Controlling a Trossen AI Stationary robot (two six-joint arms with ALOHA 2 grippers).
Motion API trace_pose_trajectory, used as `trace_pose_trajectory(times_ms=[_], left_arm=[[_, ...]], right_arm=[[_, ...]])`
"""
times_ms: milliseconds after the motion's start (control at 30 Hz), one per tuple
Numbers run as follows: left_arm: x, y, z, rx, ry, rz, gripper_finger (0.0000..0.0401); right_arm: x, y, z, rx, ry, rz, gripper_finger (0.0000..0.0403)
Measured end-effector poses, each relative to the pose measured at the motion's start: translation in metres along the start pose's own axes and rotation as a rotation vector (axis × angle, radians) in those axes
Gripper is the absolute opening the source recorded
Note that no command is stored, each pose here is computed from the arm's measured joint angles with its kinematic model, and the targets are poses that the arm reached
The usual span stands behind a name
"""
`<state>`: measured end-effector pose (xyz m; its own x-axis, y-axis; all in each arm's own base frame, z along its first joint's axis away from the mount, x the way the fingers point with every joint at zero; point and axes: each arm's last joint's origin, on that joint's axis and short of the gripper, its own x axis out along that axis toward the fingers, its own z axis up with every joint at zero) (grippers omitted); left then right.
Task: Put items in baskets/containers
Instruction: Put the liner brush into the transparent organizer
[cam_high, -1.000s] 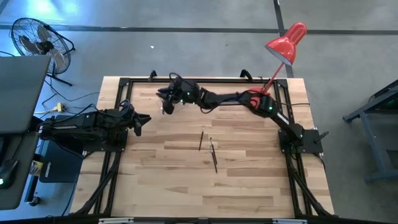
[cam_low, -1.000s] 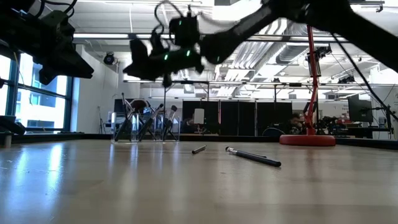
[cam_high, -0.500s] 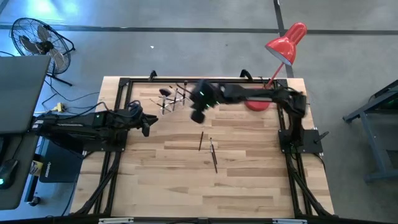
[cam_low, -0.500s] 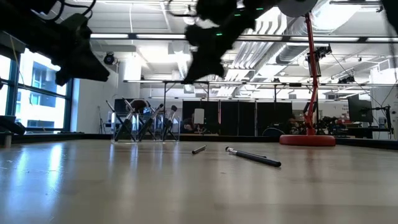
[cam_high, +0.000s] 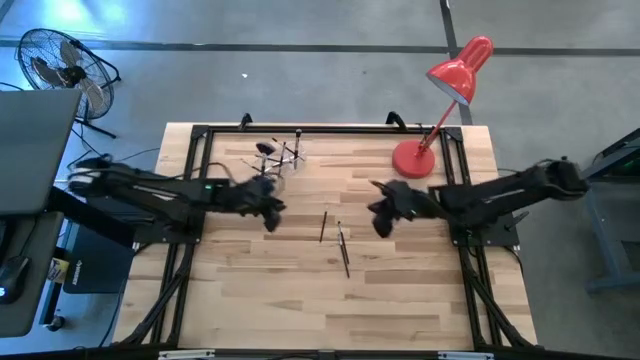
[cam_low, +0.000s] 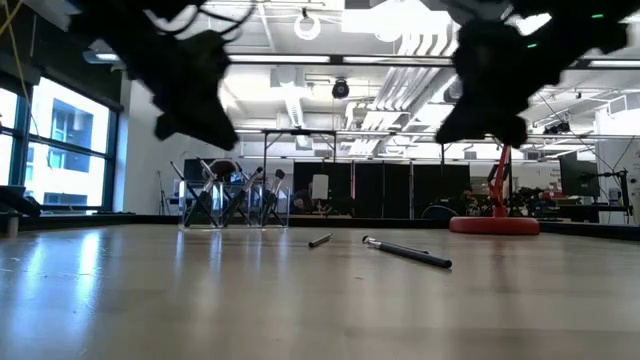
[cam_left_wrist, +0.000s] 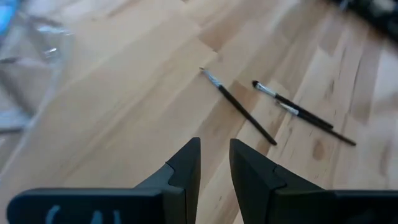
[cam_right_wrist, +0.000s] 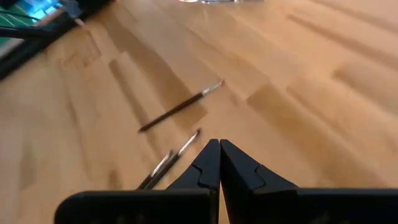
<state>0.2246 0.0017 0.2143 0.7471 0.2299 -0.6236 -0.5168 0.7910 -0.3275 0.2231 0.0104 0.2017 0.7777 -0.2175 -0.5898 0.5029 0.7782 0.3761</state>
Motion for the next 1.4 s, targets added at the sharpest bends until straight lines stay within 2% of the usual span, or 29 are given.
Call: trace_pose_trajectory(times_ms=[200,367,500,600,767,867,933,1000,1133,1267,1333,1400], left_arm=[[0.041,-0.037,0.025,0.175,0.136,0.0,0.0083],[0.068,-0.059,0.041,0.345,0.272,0.042,0.0083],[0.08,-0.071,0.052,0.565,0.341,0.043,0.0083],[0.089,-0.078,0.058,0.778,0.375,0.037,0.0083],[0.094,-0.087,0.074,1.178,0.306,0.069,0.0083],[0.104,-0.084,0.077,1.28,0.309,0.087,0.0083],[0.11,-0.08,0.082,1.244,0.299,0.038,0.0083],[0.114,-0.071,0.087,1.143,0.308,-0.034,0.0083],[0.122,-0.045,0.101,0.772,0.345,-0.12,0.0083],[0.124,-0.014,0.119,0.398,0.356,-0.09,0.0083],[0.125,-0.004,0.124,0.312,0.358,-0.075,0.0083],[0.124,0.0,0.125,0.293,0.37,-0.09,0.0083]], right_arm=[[-0.022,0.003,-0.037,0.034,-0.01,0.044,0.0001],[-0.027,0.008,-0.055,0.014,0.034,0.077,0.0001],[-0.03,0.01,-0.06,-0.016,0.056,0.09,0.0001],[-0.031,0.011,-0.062,-0.019,0.059,0.096,0.0001],[-0.031,0.011,-0.061,0.006,0.035,0.078,0.0],[-0.031,0.01,-0.06,0.044,0.0,0.05,0.0],[-0.031,0.01,-0.059,0.054,-0.021,0.037,0.0],[-0.031,0.009,-0.058,0.057,-0.037,0.027,0.0],[-0.03,0.008,-0.056,0.104,-0.092,-0.008,0.0],[-0.031,0.007,-0.054,0.11,-0.154,-0.054,0.0],[-0.03,0.005,-0.053,0.123,-0.181,-0.077,0.0],[-0.028,0.002,-0.05,0.148,-0.188,-0.091,0.0]])
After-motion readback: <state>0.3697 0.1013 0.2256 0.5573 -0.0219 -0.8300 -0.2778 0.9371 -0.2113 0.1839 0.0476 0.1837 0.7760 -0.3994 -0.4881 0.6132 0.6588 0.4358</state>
